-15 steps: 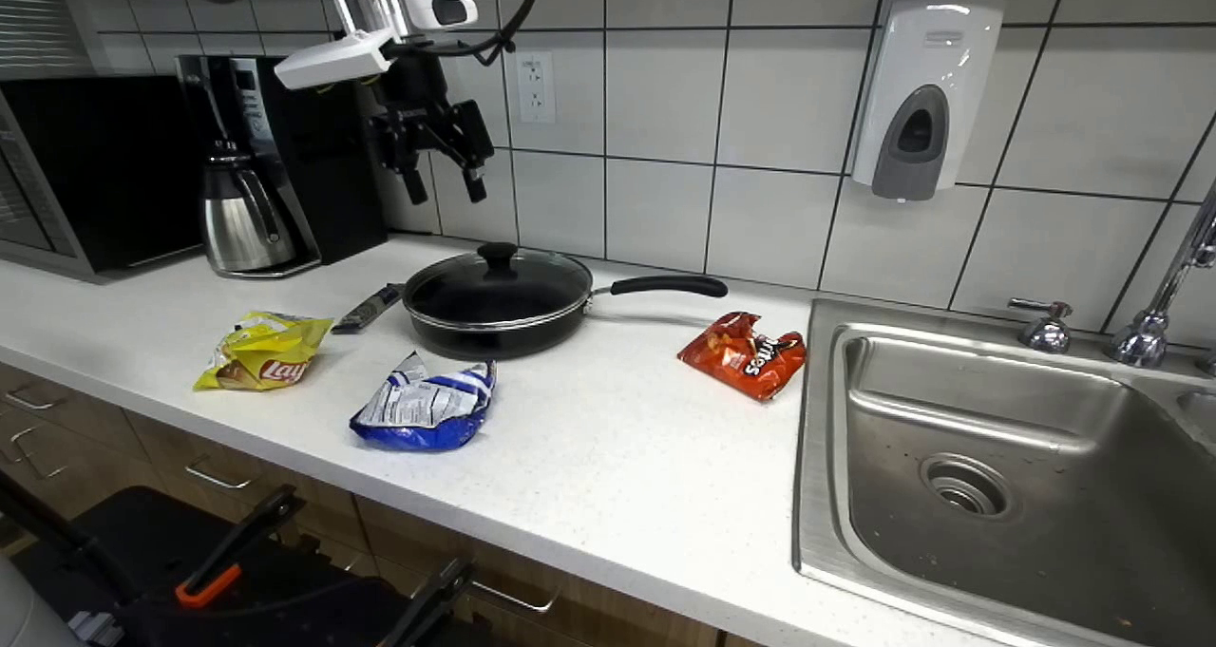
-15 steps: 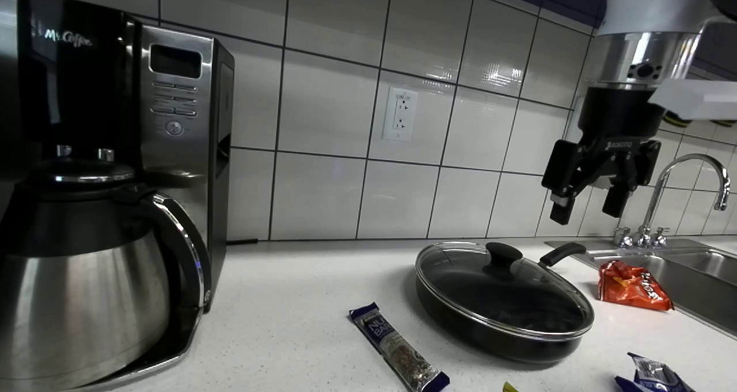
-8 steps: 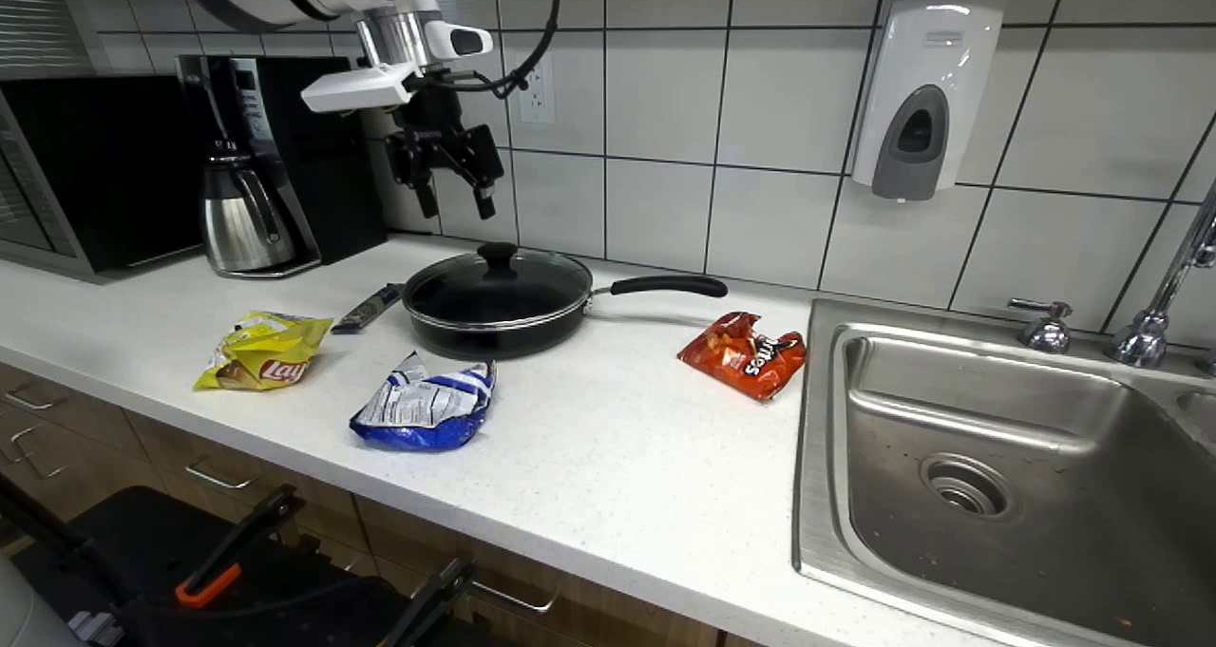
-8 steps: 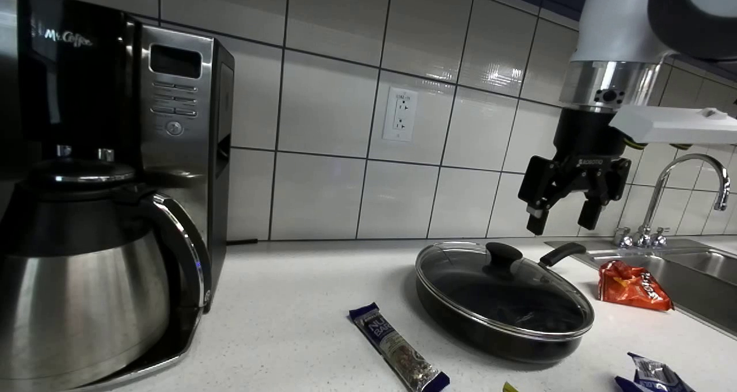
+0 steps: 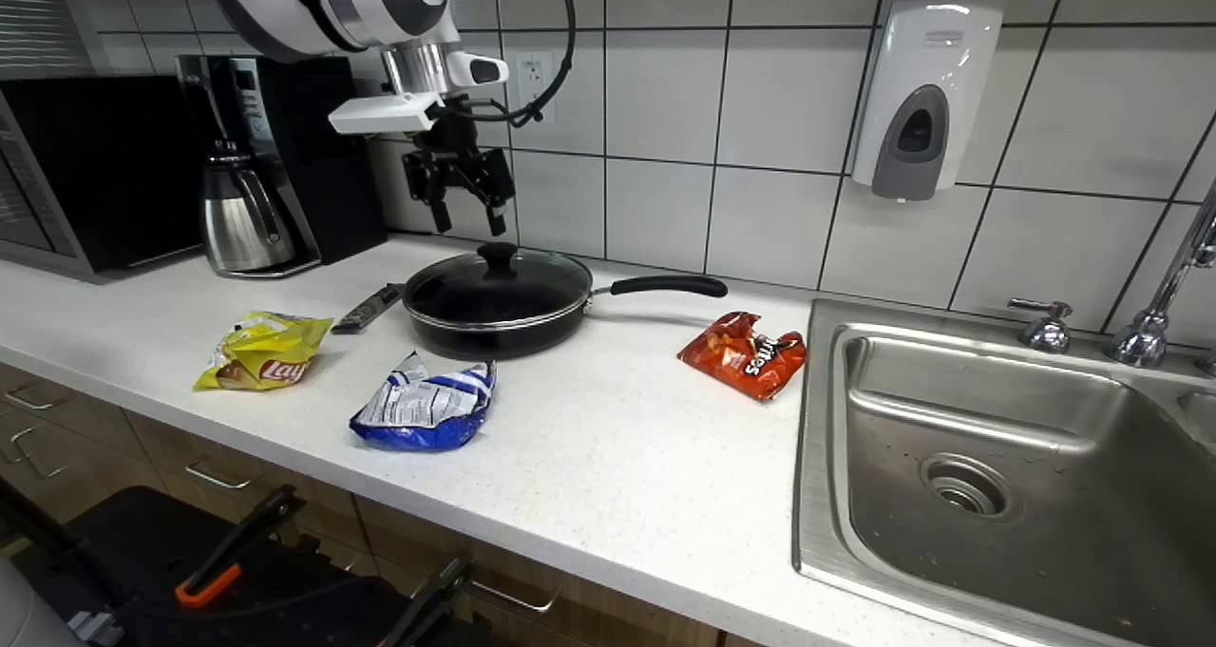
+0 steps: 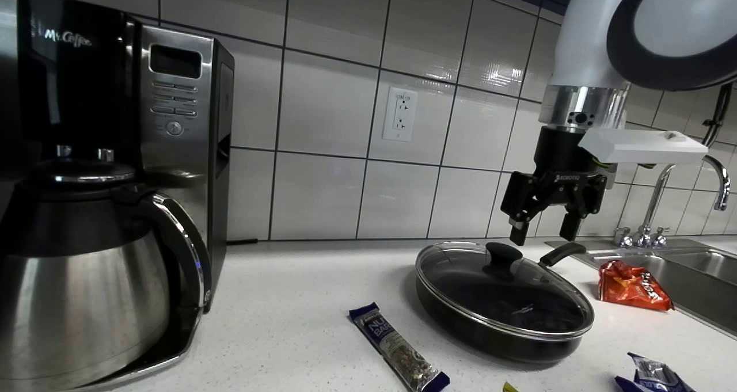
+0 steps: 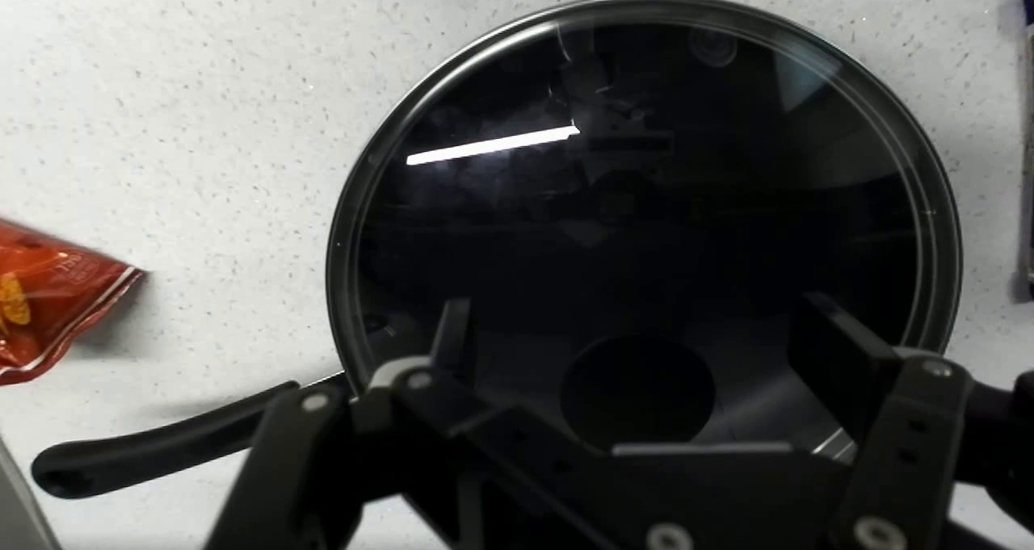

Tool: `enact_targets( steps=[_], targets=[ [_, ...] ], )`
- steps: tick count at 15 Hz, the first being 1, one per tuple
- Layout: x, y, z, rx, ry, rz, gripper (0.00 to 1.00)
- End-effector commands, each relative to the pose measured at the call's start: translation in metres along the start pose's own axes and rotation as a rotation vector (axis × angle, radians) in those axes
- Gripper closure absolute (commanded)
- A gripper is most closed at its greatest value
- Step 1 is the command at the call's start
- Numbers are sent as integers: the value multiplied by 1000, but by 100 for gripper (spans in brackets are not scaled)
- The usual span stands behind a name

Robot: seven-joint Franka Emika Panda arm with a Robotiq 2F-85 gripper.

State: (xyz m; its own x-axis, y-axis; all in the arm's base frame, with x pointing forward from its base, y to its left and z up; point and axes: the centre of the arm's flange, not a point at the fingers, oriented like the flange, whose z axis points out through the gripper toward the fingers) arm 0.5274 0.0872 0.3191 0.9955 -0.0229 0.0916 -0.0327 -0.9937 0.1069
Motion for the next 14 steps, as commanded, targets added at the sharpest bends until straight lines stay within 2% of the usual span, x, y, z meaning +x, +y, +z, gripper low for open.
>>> enact_targets(
  steps=[1, 7, 14],
  targets=[
    [22, -7, 9, 27, 1, 26, 0],
    [41, -13, 23, 61, -16, 39, 0],
    [59, -12, 38, 54, -26, 38, 0]
  ],
)
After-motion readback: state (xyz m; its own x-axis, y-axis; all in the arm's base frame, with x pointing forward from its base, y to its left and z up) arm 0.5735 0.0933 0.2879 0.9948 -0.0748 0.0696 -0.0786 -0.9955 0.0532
